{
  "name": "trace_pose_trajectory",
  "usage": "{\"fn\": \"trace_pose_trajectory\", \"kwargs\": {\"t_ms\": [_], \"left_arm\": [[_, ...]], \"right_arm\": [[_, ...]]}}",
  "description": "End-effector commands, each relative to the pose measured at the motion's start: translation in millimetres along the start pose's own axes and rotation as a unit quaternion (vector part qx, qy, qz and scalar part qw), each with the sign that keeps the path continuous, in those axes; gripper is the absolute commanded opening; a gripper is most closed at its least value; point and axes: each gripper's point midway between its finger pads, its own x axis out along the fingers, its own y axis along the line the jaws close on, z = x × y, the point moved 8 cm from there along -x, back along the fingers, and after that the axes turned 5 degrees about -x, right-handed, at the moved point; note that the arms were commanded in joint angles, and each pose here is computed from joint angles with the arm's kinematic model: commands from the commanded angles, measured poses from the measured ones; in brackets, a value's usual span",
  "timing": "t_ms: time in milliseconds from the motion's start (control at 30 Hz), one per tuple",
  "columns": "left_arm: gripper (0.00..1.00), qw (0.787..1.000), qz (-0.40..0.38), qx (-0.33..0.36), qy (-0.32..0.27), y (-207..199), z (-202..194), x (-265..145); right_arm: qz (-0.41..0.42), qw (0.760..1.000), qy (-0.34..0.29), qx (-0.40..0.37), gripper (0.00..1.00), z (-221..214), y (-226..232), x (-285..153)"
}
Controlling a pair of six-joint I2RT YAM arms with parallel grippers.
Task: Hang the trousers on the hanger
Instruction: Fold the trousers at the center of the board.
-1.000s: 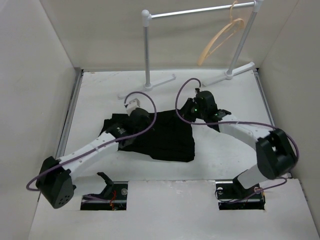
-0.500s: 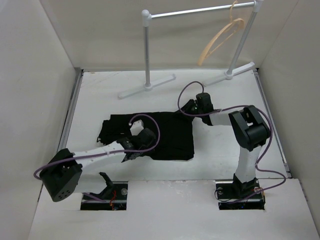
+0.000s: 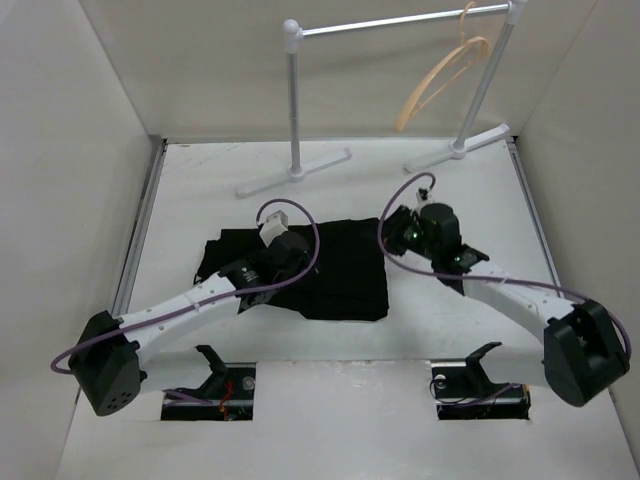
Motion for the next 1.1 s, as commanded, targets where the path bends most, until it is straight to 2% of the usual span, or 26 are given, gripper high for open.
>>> {"fn": "trace_pose_trajectory", "kwargs": {"t_ms": [0,133,300,367,400,500,567,667,767,800,833,867,900,933,1000,1067], "left_arm": [[0.26,1.0,-0.015,-0.005,-0.002,-11.6,12.4,8.3],[0.26,1.0,-0.012,-0.013,-0.006,-9.4,22.5,14.8],[0.26,1.0,0.002,-0.019,-0.017,3.3,36.2,16.5],[0.26,1.0,0.003,-0.022,-0.019,7.0,39.7,14.7],[0.26,0.999,0.002,-0.024,-0.021,9.3,42.0,12.8],[0.27,0.999,0.007,-0.031,-0.033,16.6,50.2,6.4],[0.28,0.999,0.009,-0.033,-0.041,20.0,55.7,0.9],[0.29,0.998,0.011,-0.03,-0.049,24.3,63.0,-7.1],[0.3,0.998,0.011,-0.027,-0.057,28.1,69.0,-12.0],[0.3,0.998,0.011,-0.025,-0.058,28.8,70.4,-12.8],[0.31,0.998,0.011,-0.023,-0.058,29.6,71.4,-13.1],[0.31,0.998,0.01,-0.022,-0.057,29.5,72.1,-13.3],[0.31,0.998,0.009,-0.019,-0.056,29.7,72.9,-13.5],[0.31,0.998,0.009,-0.014,-0.055,29.5,73.5,-13.0],[0.31,0.999,0.01,-0.007,-0.052,29.9,74.6,-11.9],[0.29,0.999,0.012,0.002,-0.049,30.9,75.0,-10.7]], "right_arm": [[-0.079,0.995,0.058,0.006,0.21,-57.6,-38.8,-15.7],[-0.091,0.993,0.075,0.02,0.17,-97.1,-57.9,-26.2],[-0.151,0.983,0.088,0.049,0.17,-119.3,-104.8,-24.8],[-0.164,0.98,0.102,0.051,0.2,-122.4,-110.1,-23.5],[-0.166,0.979,0.105,0.05,0.25,-121.7,-108.8,-23.1],[-0.141,0.984,0.104,0.029,0.5,-113.5,-85.4,-27.8],[-0.119,0.988,0.095,0.014,0.63,-100.5,-62.8,-36.3],[-0.094,0.993,0.063,-0.016,0.71,-70.4,-29.4,-56.8],[-0.082,0.996,0.023,-0.039,0.72,-35.8,-5.1,-78.0],[-0.077,0.996,0.006,-0.046,0.69,-22.0,3.3,-83.8],[-0.068,0.996,-0.013,-0.055,0.6,-7.1,13.3,-89.0],[-0.059,0.996,-0.027,-0.061,0.5,5.2,22.1,-92.6],[-0.043,0.995,-0.057,-0.073,0.32,27.8,38.5,-98.7],[-0.031,0.993,-0.083,-0.082,0.23,47.0,51.4,-102.9],[-0.01,0.987,-0.123,-0.101,0.15,79.2,74.2,-108.2],[0.003,0.979,-0.163,-0.125,0.15,116.1,97.5,-112.2]]}}
